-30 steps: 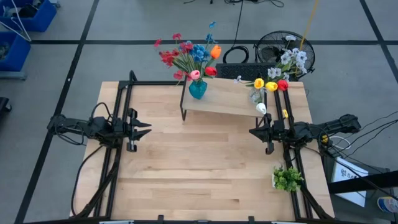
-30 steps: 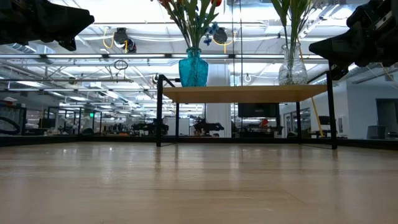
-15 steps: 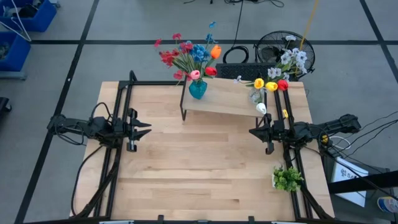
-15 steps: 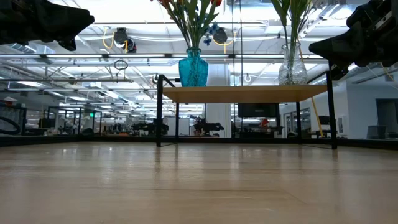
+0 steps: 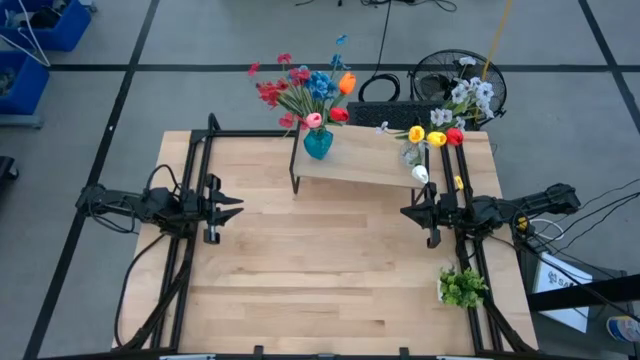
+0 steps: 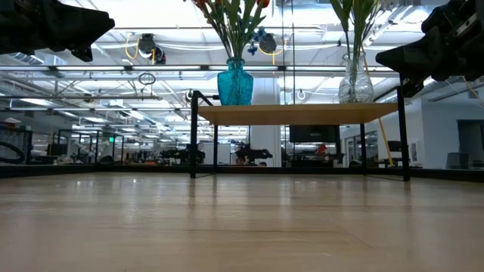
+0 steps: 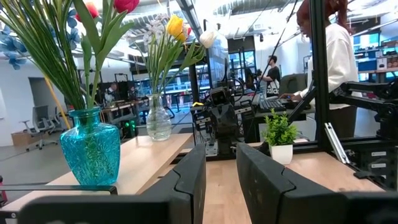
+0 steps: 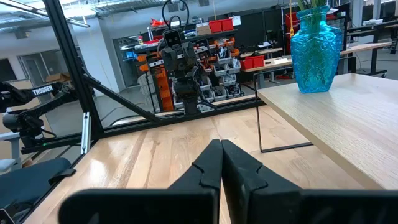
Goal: Pick and place flowers into a vace then onto a shelf
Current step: Return to Home Position
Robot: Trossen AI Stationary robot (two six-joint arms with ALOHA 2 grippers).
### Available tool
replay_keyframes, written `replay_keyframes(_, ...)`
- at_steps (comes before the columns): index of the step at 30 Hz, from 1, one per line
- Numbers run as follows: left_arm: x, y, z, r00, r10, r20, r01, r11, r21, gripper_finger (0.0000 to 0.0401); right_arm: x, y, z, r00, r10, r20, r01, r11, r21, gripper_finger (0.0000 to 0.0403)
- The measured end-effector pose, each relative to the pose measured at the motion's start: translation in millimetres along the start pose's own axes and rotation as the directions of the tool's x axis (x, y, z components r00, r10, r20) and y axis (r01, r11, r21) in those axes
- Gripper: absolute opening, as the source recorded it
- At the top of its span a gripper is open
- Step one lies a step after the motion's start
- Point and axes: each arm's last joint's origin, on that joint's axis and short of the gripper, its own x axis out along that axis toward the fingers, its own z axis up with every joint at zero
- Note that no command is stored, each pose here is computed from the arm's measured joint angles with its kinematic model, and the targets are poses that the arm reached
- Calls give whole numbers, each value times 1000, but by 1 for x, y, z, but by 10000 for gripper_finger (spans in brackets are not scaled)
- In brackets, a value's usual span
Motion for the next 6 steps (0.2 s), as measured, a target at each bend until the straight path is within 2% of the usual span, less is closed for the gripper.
replay_keyframes(6,0,0,0,1000,0,0,0,1000,0,97,0,0,0,1000,0,0,0,1000,0,0)
